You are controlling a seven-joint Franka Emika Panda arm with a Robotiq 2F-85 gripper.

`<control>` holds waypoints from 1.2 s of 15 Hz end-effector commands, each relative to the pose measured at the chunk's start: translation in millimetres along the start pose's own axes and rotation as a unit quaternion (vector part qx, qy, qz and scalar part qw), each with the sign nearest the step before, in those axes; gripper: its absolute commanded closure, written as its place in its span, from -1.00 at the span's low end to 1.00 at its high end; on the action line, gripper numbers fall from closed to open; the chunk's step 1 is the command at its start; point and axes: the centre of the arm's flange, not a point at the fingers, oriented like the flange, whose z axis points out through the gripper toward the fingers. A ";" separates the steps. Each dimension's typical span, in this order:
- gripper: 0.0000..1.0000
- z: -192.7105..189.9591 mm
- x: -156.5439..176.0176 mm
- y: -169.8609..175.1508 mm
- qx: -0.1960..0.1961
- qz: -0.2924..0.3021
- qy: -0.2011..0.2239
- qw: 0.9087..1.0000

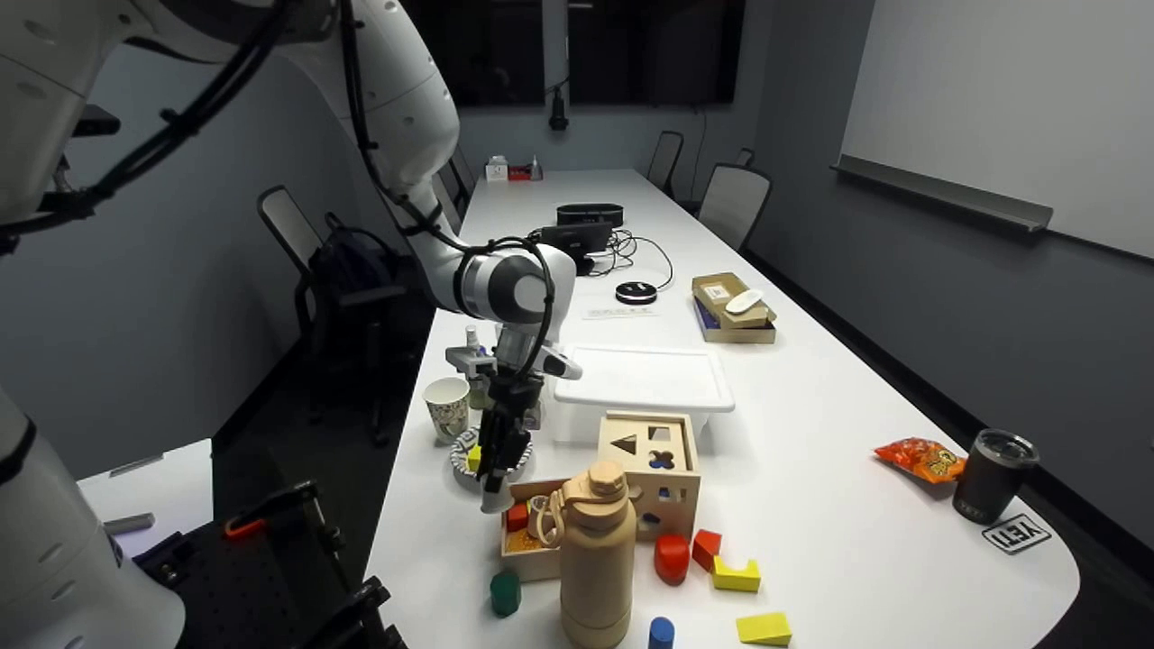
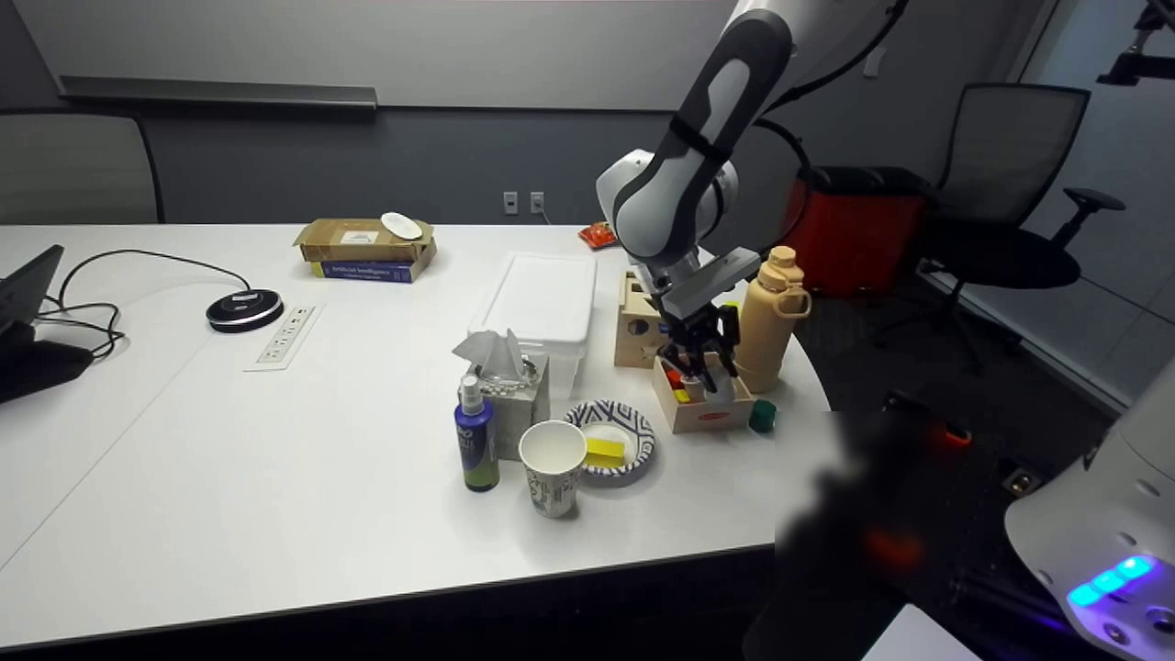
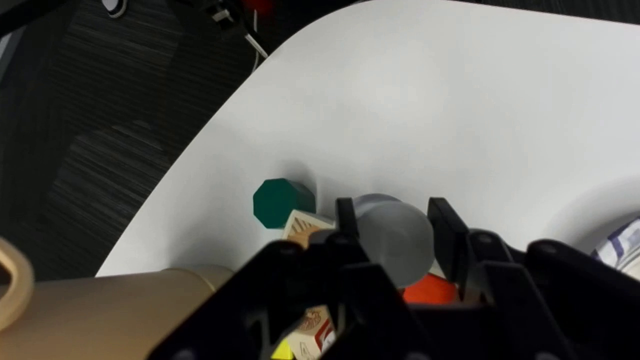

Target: Put the white item in the box

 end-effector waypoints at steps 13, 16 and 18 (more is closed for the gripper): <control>0.71 3.8 36.2 -23.9 0.011 0.017 0.017 1.000; 0.71 4.9 39.0 -18.0 0.010 0.022 0.018 1.000; 0.71 7.2 41.6 -11.8 0.009 0.028 0.018 0.999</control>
